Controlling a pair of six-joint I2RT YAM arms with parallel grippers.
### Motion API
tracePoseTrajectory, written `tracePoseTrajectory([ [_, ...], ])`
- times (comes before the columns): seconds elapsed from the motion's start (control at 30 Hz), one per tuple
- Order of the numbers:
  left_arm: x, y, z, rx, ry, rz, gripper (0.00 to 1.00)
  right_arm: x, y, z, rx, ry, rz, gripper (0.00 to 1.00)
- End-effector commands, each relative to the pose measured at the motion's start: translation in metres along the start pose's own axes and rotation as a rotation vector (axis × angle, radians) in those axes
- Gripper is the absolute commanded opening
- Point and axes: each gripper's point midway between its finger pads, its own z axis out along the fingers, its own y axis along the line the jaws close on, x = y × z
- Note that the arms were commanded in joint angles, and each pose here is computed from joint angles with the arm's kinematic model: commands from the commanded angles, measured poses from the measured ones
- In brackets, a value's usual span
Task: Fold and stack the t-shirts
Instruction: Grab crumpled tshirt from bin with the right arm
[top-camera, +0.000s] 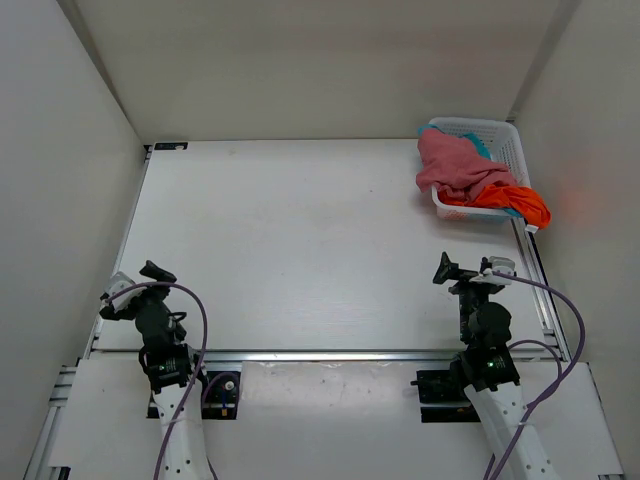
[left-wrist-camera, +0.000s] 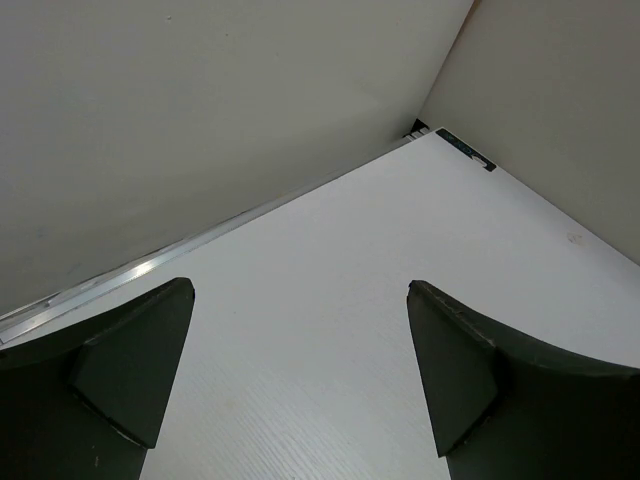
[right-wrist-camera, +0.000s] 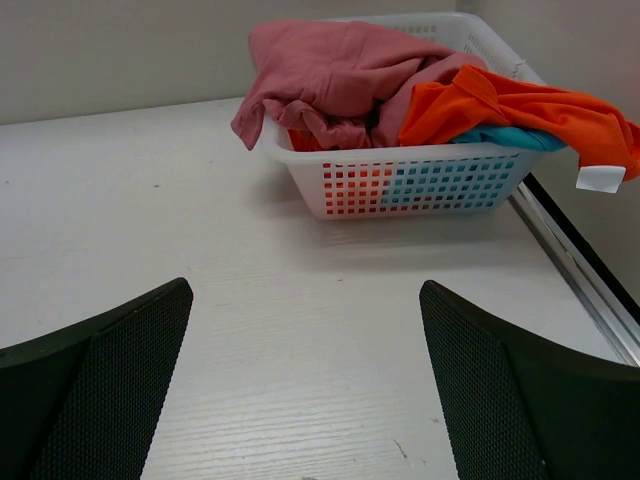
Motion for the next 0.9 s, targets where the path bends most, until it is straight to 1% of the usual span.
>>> tracePoseTrajectory([
  [0.0,0.059,0.017,-0.002,-0.029,0.111,0.06,0.99,0.043,0.0,-0.001,-0.013,0.075,-0.051,0.99],
  [0.03,0.055,0.017,-0.002,-0.029,0.099,0.055,0.98,0.044,0.005,-0.001,-0.037,0.079,-0.051,0.99],
  [0.1,0.055,0.018,-0.002,-0.029,0.102,0.063,0.99,0.042,0.007,-0.001,-0.056,0.087,-0.11,0.99],
  [0.13,0.057,0.018,-0.002,-0.028,0.105,0.066,0.99,0.04,0.003,-0.001,-0.033,0.085,-0.116,0.99],
  [0.23,0.056,0.017,-0.002,-0.03,0.102,0.052,0.99,0.024,0.002,0.003,-0.012,0.058,-0.17,0.99],
  [0.27,0.057,0.018,-0.002,-0.031,0.104,0.064,0.99,0.009,0.003,0.008,-0.017,0.038,-0.195,0.99],
  [0.33,0.057,0.018,-0.001,-0.027,0.103,0.072,0.99,-0.007,0.006,0.018,-0.017,0.062,-0.23,0.99],
  [0.4,0.043,-0.007,-0.002,0.102,0.081,0.109,0.98,-0.024,0.01,0.032,-0.029,0.069,-0.243,0.99],
  [0.43,0.032,-0.032,-0.006,0.257,0.066,0.196,0.99,-0.033,0.006,0.039,-0.011,0.073,-0.24,0.99],
  [0.47,0.021,-0.059,-0.014,0.429,0.047,0.302,0.99,-0.051,0.018,0.052,-0.059,0.07,-0.237,0.99],
  [0.5,0.016,-0.068,-0.018,0.484,0.041,0.327,0.99,-0.065,0.013,0.067,-0.05,0.089,-0.24,0.99],
  [0.53,-0.005,-0.078,-0.02,0.524,-0.026,0.343,0.99,-0.085,0.009,0.085,-0.027,0.091,-0.223,0.99],
  [0.57,-0.015,-0.082,-0.019,0.543,-0.08,0.407,0.98,-0.088,0.006,0.092,-0.019,0.126,-0.223,0.99],
  [0.6,-0.034,-0.086,-0.018,0.538,-0.158,0.413,0.98,-0.098,-0.004,0.108,0.022,0.181,-0.195,0.99],
  [0.63,-0.047,-0.086,-0.012,0.498,-0.185,0.409,0.99,-0.13,-0.014,0.131,0.06,0.179,-0.151,0.99],
  [0.67,-0.07,-0.089,-0.009,0.479,-0.212,0.414,0.99,-0.112,-0.027,0.132,0.059,0.321,-0.13,0.99],
  [0.7,-0.056,-0.092,-0.002,0.489,-0.119,0.452,0.98,-0.12,-0.029,0.15,0.064,0.402,-0.089,0.99],
  [0.73,-0.056,-0.102,0.006,0.512,-0.022,0.49,0.99,-0.13,-0.028,0.169,0.08,0.415,-0.102,0.99],
  [0.77,-0.088,-0.12,0.008,0.537,-0.027,0.444,0.99,-0.133,-0.026,0.175,0.084,0.411,-0.138,0.99],
  [0.8,-0.086,-0.131,0.019,0.545,0.083,0.424,0.99,-0.139,-0.028,0.185,0.081,0.378,-0.192,0.99],
  [0.83,-0.06,-0.132,0.028,0.549,0.213,0.45,0.98,-0.144,-0.022,0.197,0.057,0.359,-0.218,0.99],
  [0.87,-0.06,-0.151,0.03,0.633,0.277,0.451,0.99,-0.148,-0.027,0.203,0.058,0.349,-0.198,1.0],
])
